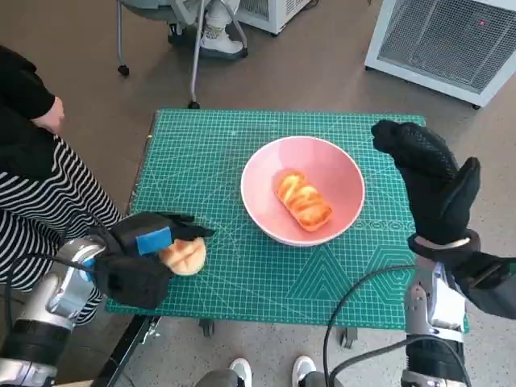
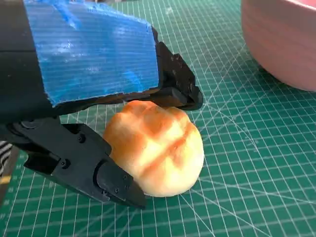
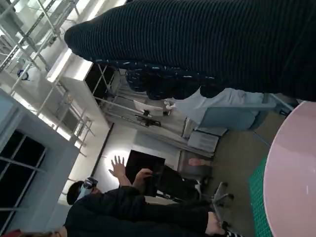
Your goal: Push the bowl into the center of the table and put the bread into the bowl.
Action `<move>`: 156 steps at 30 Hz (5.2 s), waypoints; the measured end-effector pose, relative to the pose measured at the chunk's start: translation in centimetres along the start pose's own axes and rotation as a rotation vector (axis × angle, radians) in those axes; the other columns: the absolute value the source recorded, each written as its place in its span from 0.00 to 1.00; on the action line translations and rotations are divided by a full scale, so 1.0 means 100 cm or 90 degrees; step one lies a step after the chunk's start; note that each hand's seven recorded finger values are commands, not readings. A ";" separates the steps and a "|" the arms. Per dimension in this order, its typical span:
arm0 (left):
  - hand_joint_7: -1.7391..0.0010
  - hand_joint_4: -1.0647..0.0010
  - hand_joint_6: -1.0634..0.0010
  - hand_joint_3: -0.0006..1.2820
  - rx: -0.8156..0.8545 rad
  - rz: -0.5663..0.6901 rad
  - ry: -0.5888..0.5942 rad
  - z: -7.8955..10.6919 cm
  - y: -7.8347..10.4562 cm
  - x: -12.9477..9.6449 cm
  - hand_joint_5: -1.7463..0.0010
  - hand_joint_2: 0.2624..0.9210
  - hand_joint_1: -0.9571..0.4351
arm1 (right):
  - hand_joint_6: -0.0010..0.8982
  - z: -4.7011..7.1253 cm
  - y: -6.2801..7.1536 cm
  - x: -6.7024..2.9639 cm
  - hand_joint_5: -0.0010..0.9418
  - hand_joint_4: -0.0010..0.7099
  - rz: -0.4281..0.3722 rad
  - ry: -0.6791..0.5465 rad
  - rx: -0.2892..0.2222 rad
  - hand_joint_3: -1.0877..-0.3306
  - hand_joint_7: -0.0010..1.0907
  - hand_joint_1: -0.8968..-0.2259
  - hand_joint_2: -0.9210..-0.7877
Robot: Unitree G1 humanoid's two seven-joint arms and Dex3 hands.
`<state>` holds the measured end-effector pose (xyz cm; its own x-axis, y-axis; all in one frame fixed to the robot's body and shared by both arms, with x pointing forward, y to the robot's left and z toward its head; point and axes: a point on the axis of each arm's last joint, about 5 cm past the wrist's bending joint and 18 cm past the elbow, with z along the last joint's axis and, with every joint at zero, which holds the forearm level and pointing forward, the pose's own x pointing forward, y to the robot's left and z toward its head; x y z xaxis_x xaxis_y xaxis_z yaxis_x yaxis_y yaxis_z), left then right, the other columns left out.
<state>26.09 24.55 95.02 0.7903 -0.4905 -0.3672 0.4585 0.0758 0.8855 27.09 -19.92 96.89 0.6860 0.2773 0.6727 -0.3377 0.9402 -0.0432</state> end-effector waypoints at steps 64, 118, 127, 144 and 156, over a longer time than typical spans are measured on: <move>0.33 0.37 0.46 0.08 0.036 0.290 -0.207 0.041 0.081 -0.014 0.29 1.00 0.69 | 0.04 -0.003 -0.001 -0.0021 0.00 0.14 -0.008 0.002 -0.003 0.28 0.43 0.22 0.00; 0.99 0.88 0.76 0.00 0.043 -0.002 -0.107 0.125 0.102 0.106 1.00 0.76 0.57 | 0.04 -0.001 0.000 -0.0065 0.01 0.17 -0.034 -0.010 -0.010 0.28 0.43 0.21 0.00; 1.00 0.92 0.77 0.00 0.021 0.030 -0.156 0.121 0.102 0.103 1.00 0.74 0.57 | 0.04 -0.003 0.003 -0.0058 0.01 0.17 -0.032 -0.008 -0.004 0.29 0.43 0.21 0.00; 0.99 0.90 0.76 0.03 -0.198 0.258 -0.349 0.089 0.127 0.065 0.99 0.91 0.32 | 0.05 -0.002 0.003 -0.0002 0.01 0.18 -0.029 -0.006 0.003 0.30 0.43 0.21 0.00; 0.98 0.86 0.76 0.27 -0.529 0.453 -0.527 0.079 0.087 0.061 0.99 1.00 0.18 | 0.06 0.010 0.006 0.0157 0.01 0.19 -0.042 -0.029 -0.018 0.31 0.44 0.20 0.00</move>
<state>31.67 15.34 102.79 0.6182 -0.4750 0.6263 0.3980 0.8762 0.2717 27.30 -19.15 98.69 0.6753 0.2066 0.7080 -0.2741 0.9615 -0.0191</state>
